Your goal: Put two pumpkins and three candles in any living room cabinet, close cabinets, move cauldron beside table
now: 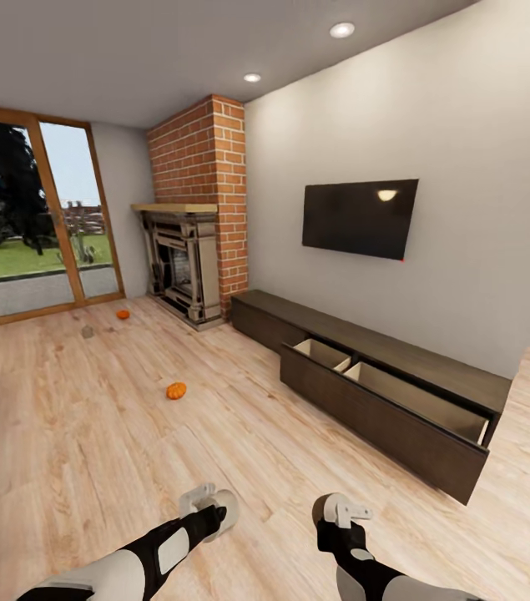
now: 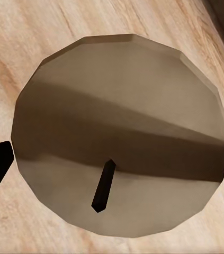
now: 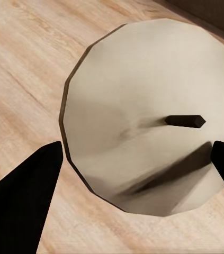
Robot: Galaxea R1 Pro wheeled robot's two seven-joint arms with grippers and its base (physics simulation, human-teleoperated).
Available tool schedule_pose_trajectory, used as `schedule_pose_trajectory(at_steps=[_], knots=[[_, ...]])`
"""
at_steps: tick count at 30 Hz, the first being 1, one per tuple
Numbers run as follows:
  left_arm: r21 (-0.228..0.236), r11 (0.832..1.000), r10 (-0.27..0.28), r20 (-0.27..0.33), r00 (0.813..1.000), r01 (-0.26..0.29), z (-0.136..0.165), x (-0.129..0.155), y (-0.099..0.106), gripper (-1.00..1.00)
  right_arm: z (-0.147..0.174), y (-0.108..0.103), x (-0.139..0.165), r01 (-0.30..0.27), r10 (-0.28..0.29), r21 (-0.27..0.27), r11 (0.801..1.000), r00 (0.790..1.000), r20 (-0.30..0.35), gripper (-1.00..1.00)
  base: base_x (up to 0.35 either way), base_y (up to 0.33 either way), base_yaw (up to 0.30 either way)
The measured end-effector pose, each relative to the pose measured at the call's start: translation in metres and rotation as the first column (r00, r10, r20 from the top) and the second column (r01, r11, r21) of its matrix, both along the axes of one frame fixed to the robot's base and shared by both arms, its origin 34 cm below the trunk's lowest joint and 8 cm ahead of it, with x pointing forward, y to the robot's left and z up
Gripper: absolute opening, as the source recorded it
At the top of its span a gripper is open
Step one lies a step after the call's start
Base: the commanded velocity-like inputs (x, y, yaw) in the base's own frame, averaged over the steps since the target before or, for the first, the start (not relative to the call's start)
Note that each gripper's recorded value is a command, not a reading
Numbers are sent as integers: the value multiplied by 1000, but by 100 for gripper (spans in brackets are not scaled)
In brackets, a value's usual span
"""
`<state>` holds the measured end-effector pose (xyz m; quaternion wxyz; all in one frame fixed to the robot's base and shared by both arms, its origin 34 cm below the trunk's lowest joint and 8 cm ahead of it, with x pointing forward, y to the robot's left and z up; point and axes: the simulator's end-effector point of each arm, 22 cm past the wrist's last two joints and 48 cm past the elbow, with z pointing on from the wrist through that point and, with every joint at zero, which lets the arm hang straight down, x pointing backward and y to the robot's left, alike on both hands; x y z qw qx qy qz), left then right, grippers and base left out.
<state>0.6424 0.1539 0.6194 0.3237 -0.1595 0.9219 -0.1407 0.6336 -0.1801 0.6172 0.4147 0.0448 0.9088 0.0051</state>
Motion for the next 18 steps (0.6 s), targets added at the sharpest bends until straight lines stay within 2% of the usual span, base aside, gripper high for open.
schedule_pose_trajectory(at_steps=[18], knots=[[1, 1000, 1, -29, 1000, -1, 15, -5, 1, -100, 15, 0, -6, -1, 1, 0, 1000, 999, -32, -100, 0, 0, -1]])
